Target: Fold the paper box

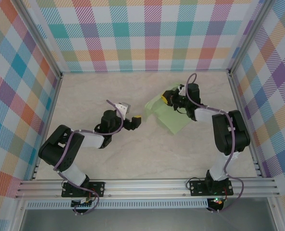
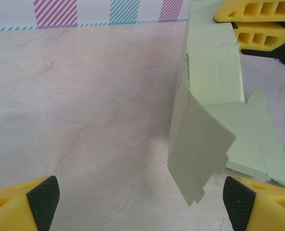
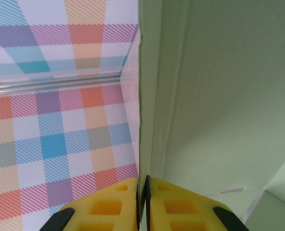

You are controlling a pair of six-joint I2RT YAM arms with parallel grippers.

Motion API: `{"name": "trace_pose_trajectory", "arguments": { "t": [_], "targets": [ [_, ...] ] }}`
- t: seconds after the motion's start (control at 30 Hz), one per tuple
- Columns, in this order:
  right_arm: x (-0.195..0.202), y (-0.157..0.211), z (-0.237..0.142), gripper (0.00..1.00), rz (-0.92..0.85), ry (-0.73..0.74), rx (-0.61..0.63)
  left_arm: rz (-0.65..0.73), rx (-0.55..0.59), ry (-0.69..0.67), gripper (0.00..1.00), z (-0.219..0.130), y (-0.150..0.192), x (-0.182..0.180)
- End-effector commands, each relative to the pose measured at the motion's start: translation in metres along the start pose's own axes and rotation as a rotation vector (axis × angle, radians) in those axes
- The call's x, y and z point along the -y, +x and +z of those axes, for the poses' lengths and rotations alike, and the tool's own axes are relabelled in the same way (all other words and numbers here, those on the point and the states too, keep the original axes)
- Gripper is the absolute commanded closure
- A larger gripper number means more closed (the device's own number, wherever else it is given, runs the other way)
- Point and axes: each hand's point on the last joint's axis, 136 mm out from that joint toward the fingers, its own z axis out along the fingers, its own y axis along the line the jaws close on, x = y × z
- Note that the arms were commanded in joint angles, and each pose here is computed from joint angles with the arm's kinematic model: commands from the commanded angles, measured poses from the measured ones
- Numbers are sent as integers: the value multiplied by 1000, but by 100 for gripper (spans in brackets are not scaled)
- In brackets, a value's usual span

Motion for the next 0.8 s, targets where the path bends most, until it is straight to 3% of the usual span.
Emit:
{"name": "trace_pose_trajectory", "arguments": {
  "t": [0.0,0.27,0.77],
  "targets": [
    [-15,7,4,87,-87,-96,-70,71,-16,-40,11,4,5,-12],
    [2,18,9,88,-141,-119,-141,145,-37,19,11,29,1,-1],
    [32,19,7,90,-140,-109,-194,109,-46,109,15,58,-3,23]
  ]
}}
